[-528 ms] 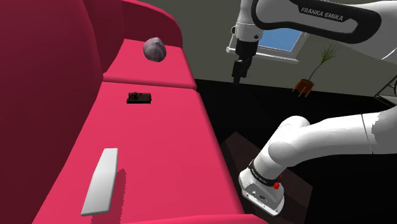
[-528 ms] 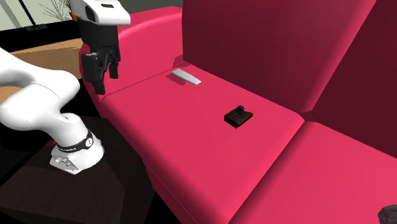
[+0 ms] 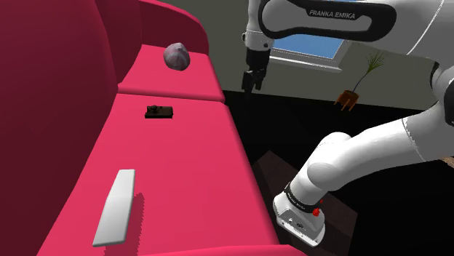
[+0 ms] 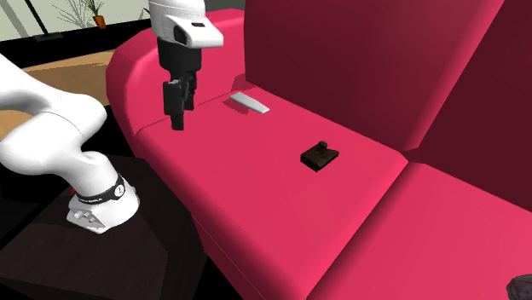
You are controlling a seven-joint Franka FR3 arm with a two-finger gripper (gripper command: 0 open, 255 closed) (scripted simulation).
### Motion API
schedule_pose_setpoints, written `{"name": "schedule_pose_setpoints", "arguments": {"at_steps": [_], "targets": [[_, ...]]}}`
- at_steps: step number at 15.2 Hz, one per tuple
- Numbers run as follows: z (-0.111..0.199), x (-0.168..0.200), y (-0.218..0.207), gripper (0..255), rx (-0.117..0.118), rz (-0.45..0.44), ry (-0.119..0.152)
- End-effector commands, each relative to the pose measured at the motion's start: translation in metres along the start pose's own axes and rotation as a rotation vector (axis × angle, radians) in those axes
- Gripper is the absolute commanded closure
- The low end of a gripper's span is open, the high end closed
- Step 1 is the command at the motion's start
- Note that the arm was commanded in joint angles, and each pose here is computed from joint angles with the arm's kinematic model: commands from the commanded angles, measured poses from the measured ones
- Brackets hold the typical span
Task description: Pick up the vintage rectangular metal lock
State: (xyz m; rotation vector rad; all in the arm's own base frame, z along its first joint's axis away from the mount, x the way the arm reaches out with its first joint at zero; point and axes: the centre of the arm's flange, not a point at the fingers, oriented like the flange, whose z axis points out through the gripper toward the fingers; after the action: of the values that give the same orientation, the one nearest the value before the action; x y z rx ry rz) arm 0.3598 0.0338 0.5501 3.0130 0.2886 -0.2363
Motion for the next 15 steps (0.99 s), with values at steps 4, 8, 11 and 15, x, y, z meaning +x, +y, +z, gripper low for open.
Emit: {"name": "schedule_pose_setpoints", "arguments": {"at_steps": [4, 8, 11, 15], "targets": [[0.014, 0.062, -0.022, 0, -0.001, -0.007, 0.007], [0.024, 0.11, -0.04, 0, -0.002, -0.012, 0.012], [0.032, 0.146, -0.053, 0, -0.002, -0.016, 0.016], [0.041, 0.194, -0.072, 0, -0.004, -0.021, 0.021]]}}
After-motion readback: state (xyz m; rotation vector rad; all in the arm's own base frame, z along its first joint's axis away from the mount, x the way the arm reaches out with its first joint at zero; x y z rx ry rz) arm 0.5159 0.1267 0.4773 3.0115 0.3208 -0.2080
